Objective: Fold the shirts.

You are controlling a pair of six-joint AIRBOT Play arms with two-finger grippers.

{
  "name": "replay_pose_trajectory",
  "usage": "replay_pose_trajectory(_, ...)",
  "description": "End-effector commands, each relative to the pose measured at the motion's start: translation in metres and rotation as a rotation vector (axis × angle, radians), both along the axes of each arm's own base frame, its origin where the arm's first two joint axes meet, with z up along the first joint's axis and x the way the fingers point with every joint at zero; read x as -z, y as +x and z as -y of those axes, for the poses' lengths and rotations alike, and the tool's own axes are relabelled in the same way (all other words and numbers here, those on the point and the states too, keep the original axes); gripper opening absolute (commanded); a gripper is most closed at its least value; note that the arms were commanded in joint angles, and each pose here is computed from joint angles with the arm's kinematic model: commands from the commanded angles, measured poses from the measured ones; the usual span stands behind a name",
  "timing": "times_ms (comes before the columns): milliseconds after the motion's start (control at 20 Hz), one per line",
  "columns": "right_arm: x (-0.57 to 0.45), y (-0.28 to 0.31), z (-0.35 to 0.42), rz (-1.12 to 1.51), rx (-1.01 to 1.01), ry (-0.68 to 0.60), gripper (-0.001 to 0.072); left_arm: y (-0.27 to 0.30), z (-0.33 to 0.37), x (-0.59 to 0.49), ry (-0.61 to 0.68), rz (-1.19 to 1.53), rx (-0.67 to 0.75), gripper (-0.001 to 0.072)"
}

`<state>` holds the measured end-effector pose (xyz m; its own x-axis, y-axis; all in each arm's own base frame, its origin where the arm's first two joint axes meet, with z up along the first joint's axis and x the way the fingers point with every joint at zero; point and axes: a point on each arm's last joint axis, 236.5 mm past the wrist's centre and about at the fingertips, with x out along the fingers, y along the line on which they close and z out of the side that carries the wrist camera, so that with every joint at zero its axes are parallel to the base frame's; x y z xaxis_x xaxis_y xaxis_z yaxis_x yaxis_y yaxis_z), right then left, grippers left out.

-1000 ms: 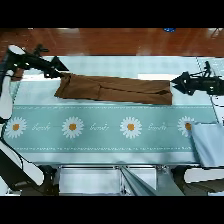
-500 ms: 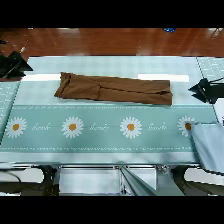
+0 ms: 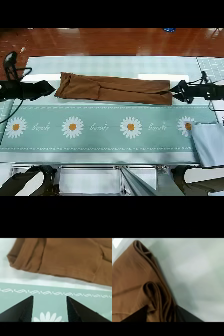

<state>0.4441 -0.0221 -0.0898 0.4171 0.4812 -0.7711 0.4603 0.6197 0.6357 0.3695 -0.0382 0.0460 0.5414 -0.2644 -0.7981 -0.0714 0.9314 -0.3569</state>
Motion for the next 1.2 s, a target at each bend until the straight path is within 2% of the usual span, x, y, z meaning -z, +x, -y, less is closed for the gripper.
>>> replay_pose_trajectory(0,0.019,0.015,-0.029,-0.042,-0.023,0.057,0.0412,-0.005,0.013,0.017,0.002,-0.020,0.025,0.0507)
replay_pose_trajectory(100,0.024,0.021,-0.048,-0.042,-0.067,0.058,0.0399,-0.004,0.016,0.022,-0.018,-0.035,0.022,0.0507)
replay_pose_trajectory(150,0.022,0.026,-0.056,-0.031,-0.089,0.054,0.0344,-0.004,0.018,0.024,-0.032,-0.042,0.020,0.0507)
replay_pose_trajectory(200,0.017,0.031,-0.064,-0.007,-0.118,0.043,0.0244,-0.003,0.021,0.025,-0.050,-0.048,0.017,0.0507)
replay_pose_trajectory(250,0.010,0.037,-0.070,0.024,-0.155,0.032,0.0091,-0.003,0.023,0.026,-0.061,-0.053,0.015,0.0506)
replay_pose_trajectory(300,0.002,0.041,-0.075,0.050,-0.189,0.025,0.0031,-0.003,0.025,0.027,-0.073,-0.057,0.013,0.0505)
replay_pose_trajectory(350,-0.008,0.044,-0.077,0.062,-0.209,0.034,0.0031,-0.002,0.027,0.027,-0.085,-0.060,0.011,0.0496)
replay_pose_trajectory(400,-0.019,0.045,-0.079,0.075,-0.230,0.038,0.0031,-0.002,0.027,0.028,-0.088,-0.061,0.010,0.0402)
replay_pose_trajectory(500,-0.046,0.046,-0.071,0.122,-0.242,0.000,0.0031,-0.002,0.028,0.026,-0.092,-0.059,0.011,0.0023)
replay_pose_trajectory(650,-0.096,0.023,-0.053,0.171,-0.315,-0.147,0.0030,0.002,0.043,0.015,-0.136,-0.024,0.055,0.0018)
replay_pose_trajectory(850,-0.157,-0.045,-0.045,0.228,-0.387,-0.321,0.0031,0.017,0.096,-0.010,-0.176,0.059,0.164,0.0017)
replay_pose_trajectory(1150,-0.218,-0.152,-0.075,0.344,-0.355,-0.336,0.0031,0.016,0.283,0.006,-0.190,0.011,0.561,0.0017)
